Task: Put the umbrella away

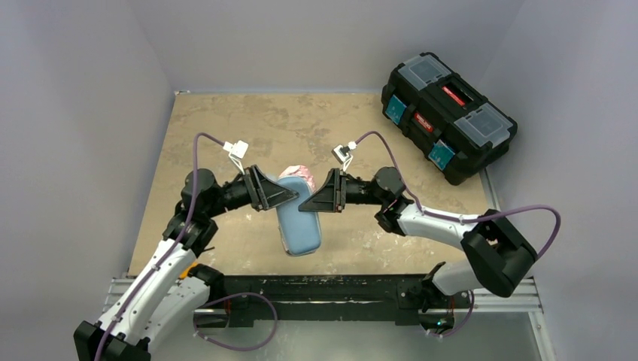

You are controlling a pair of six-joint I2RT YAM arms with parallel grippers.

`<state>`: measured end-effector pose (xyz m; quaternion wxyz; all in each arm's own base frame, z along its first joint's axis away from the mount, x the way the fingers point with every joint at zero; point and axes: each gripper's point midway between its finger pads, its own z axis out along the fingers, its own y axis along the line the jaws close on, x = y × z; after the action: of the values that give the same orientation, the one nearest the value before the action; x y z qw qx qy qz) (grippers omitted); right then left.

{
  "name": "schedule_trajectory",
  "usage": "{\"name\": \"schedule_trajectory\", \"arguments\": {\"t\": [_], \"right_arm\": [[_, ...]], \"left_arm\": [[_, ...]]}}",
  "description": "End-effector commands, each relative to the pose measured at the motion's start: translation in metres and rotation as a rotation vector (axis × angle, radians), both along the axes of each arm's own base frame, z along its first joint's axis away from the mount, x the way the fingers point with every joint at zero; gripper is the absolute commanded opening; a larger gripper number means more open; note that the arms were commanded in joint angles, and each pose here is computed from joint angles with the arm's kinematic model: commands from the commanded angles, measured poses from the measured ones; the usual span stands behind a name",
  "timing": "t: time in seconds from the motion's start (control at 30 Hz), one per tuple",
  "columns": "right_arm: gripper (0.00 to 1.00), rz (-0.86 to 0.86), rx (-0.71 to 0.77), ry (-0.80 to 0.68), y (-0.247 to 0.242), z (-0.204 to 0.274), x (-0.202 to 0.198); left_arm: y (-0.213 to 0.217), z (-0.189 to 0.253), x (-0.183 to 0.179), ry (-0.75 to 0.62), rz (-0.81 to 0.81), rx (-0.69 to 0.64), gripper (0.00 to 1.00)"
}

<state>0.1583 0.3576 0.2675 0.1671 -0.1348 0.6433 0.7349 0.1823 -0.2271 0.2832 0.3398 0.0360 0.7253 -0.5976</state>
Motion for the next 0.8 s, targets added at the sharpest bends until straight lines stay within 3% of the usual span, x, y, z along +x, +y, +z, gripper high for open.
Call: {"name": "schedule_trajectory", "arguments": {"t": [0.0, 0.1, 0.4, 0.63, 0.77], "right_arm": [[0.0, 0.049, 0.119, -0.118, -0.009, 0.043, -0.019], [0.0, 0.013, 0.062, -0.127, -0.012, 0.038, -0.009], [0.0, -0.13, -0.301, -0.122, -0.04, 0.001, 0.052], [0.0, -0.158, -0.483, -0.109, -0.062, -0.002, 0.06], [0.0, -0.146, -0.506, -0.116, -0.069, 0.0, 0.059]], "left_arm": [[0.001, 0.016, -0.003, -0.063, -0.016, 0.032, 0.64], [0.011, 0.005, -0.002, -0.062, 0.025, 0.143, 0.69], [0.057, -0.018, -0.001, -0.144, 0.18, 0.471, 0.68], [0.08, -0.056, 0.026, -0.158, 0.372, 0.627, 0.65], [0.055, -0.062, 0.036, -0.342, 0.359, 0.62, 0.64]]}}
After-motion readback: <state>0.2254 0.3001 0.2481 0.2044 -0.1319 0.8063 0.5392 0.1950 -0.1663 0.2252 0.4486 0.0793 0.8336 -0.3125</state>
